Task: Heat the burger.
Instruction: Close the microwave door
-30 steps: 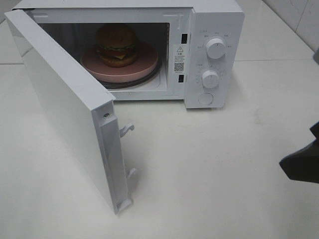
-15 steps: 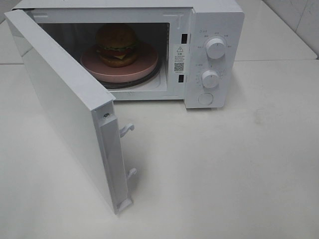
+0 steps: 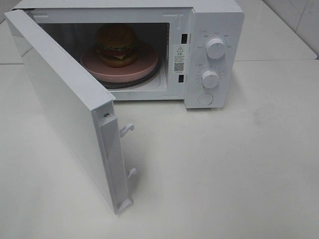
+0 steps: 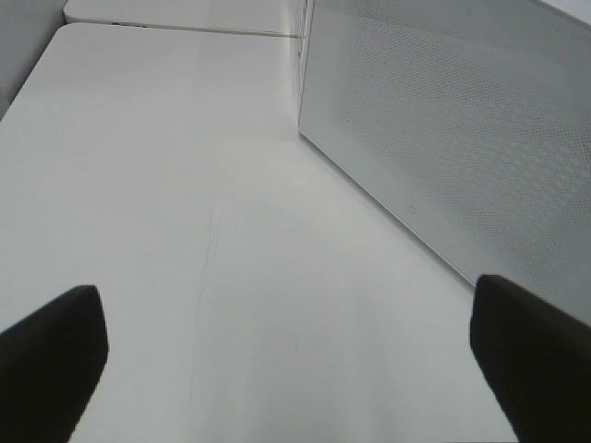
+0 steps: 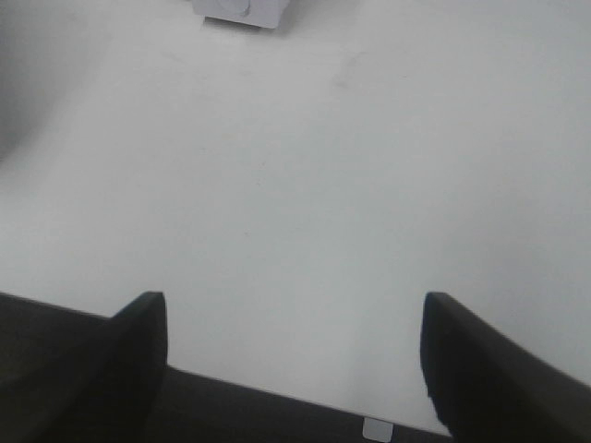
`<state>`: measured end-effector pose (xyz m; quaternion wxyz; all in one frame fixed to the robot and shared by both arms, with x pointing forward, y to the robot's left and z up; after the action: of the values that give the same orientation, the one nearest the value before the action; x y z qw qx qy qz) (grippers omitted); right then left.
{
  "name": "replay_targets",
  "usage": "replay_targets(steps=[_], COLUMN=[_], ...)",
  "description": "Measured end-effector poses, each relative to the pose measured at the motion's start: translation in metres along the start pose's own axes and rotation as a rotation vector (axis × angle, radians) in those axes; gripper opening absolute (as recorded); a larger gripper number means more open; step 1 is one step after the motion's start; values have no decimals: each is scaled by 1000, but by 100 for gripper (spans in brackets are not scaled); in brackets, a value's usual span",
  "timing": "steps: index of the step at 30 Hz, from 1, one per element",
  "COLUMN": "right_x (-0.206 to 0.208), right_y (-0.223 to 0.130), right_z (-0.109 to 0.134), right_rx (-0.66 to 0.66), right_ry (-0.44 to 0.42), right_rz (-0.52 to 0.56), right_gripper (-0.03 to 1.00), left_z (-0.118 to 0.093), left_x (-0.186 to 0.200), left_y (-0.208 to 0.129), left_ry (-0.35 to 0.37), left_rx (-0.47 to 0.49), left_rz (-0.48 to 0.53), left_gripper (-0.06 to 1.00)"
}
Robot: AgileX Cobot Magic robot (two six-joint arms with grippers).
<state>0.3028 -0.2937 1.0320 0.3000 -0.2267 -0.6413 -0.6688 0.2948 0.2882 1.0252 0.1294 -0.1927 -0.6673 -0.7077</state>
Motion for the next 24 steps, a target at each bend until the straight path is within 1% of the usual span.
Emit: replay_targets(steps=[6,8,9,11,12,13,14,16,24], right_x=[0,-1,-1,-1,-1,1,1,-1,-2], right_y=[-15,-21,-21,-22,-22,-20,-19,-20,-18], right_z=[-6,-9,-9,-10,-10,-10,-10,-10,-8], right_rx=[-55,-79,-79,-100,-100,-112,-117,-124,-116], right_ry=[-47,-66,-66,-82,-82,-85,-88,-91,-85], right_rz=[-53,-101,-101,-159,-159,-211,-237,-255,-265], right_gripper=[75,75,75,75,75,75,75,75,75], left_z=[0,0,0,0,0,0,0,0,0], left_x=[0,0,0,0,0,0,0,0,0], left_y=[0,0,0,0,0,0,0,0,0], left_ry=[0,0,0,0,0,0,0,0,0], left_rx=[0,0,0,0,0,0,0,0,0], left_rz=[0,0,0,0,0,0,0,0,0], left_gripper=[99,99,99,99,99,99,99,99,99])
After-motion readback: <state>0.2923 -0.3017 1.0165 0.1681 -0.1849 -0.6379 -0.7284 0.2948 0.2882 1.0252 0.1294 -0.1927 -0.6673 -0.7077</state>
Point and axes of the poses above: a point on each arm's last joint axis where the gripper is mounted, x pointing back along that axis away from the gripper, z along the wrist's bending axis when the last joint is at zero, y = z × x, the point moved 7 cm from there along -x, pointing out along that axis toward the gripper, and after that the axes turned 8 degrees about -x, right-handed, at the moved point
